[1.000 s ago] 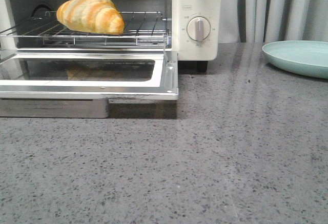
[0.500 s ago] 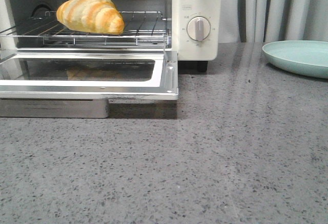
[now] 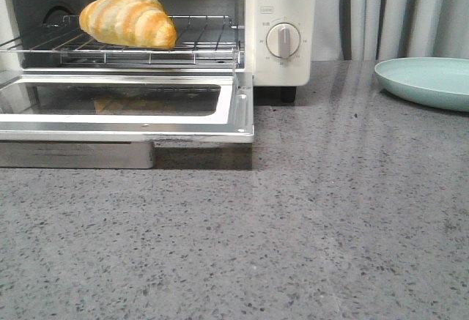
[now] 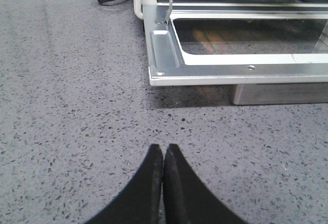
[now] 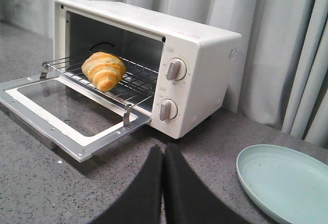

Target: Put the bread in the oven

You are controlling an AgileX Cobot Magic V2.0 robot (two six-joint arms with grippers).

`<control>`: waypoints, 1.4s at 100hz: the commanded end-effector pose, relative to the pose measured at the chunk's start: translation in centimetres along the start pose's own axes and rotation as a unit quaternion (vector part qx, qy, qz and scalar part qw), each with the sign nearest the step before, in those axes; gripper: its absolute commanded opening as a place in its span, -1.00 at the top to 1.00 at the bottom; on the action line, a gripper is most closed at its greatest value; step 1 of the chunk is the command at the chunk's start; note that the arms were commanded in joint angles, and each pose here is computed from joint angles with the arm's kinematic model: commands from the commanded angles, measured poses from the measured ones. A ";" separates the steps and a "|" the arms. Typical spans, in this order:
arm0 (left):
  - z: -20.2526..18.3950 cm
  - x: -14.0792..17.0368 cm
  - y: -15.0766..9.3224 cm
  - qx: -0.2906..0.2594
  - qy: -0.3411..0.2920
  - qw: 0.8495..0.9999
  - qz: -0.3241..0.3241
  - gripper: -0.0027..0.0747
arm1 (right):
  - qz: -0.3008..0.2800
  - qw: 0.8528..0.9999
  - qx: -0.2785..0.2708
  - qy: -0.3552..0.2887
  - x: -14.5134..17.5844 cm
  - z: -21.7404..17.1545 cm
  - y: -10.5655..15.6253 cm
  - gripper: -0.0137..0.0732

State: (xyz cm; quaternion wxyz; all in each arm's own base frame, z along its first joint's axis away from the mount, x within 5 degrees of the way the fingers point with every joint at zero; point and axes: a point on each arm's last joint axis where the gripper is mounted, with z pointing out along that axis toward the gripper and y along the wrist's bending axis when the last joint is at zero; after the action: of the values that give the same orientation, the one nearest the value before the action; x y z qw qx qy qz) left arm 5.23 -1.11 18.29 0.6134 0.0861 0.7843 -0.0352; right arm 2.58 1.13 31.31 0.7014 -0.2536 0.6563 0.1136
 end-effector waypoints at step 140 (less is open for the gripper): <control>0.0 0.2 0.0 -0.005 -0.026 1.000 -0.013 0.99 | 0.029 0.971 0.180 0.154 13.6 1.9 0.9 0.80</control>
State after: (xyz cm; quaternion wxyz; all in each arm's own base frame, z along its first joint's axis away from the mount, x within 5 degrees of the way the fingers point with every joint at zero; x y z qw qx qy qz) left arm 5.23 -1.12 18.28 0.6130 0.0861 0.7846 -0.0355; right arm 5.40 0.55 18.24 0.6252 -0.1178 0.7713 -0.0213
